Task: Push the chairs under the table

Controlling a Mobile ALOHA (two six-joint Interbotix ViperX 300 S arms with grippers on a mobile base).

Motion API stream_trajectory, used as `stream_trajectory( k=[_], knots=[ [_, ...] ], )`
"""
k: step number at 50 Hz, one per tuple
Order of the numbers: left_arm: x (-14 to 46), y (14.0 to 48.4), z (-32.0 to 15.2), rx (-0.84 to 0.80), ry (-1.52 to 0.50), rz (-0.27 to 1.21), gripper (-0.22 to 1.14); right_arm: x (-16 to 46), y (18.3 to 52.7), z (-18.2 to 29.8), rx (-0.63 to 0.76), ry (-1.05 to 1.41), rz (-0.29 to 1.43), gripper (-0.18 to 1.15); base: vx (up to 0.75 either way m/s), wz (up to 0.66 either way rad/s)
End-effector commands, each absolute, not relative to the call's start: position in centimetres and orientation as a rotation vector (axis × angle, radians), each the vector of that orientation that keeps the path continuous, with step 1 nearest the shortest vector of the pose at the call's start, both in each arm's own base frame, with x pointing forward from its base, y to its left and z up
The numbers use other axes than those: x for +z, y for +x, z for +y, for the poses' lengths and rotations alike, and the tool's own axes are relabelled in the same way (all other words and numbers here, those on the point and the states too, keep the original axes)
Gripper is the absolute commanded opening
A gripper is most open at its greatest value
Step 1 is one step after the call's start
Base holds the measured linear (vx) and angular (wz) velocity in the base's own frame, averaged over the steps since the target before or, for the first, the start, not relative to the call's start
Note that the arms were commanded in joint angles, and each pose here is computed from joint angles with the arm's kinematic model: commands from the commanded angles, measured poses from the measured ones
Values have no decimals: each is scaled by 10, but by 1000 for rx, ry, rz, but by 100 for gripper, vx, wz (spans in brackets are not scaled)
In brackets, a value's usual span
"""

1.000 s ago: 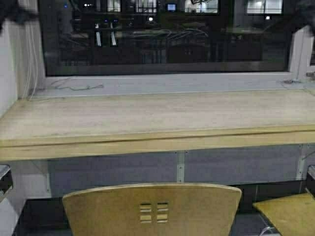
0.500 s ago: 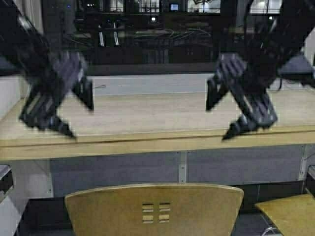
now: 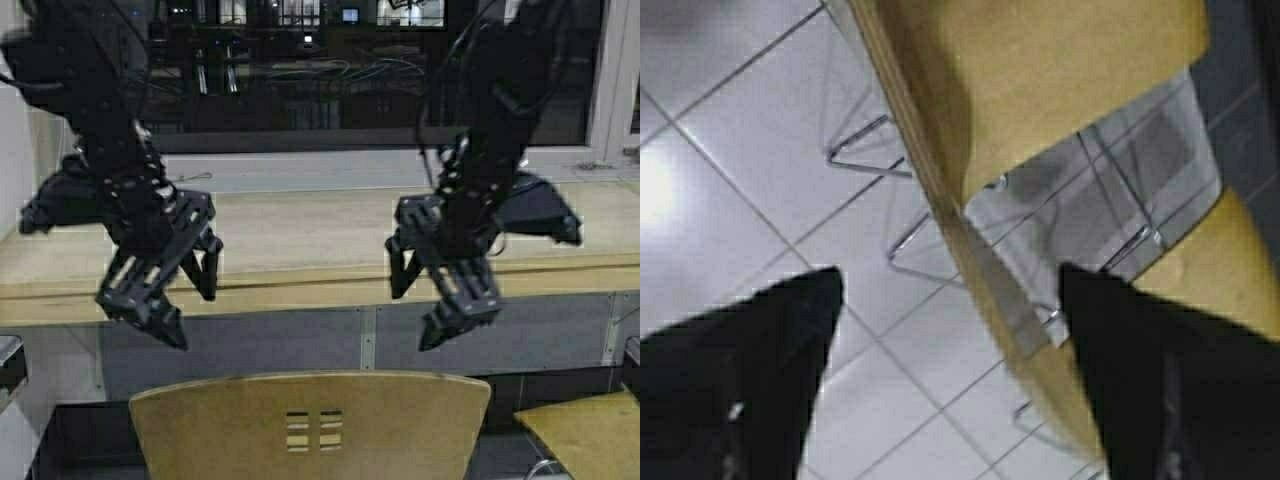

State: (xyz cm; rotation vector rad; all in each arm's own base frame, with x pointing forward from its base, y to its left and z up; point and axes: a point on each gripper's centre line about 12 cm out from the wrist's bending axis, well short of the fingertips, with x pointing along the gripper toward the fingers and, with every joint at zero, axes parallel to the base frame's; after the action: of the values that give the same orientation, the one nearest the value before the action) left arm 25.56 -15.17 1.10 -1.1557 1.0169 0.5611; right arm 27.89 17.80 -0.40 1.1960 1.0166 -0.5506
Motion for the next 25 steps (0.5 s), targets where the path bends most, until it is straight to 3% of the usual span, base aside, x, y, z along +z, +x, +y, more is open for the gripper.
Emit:
stream_trajectory(
  k=[1,25],
  knots=[
    [6,263,-157,596,-1198,1007,97,-8,296,181,-573,1244,985,101,0,0],
    [-35,278,-166,679,-1194,1027,97,-42,318,169,-658,1241,998,101,0,0]
  ],
)
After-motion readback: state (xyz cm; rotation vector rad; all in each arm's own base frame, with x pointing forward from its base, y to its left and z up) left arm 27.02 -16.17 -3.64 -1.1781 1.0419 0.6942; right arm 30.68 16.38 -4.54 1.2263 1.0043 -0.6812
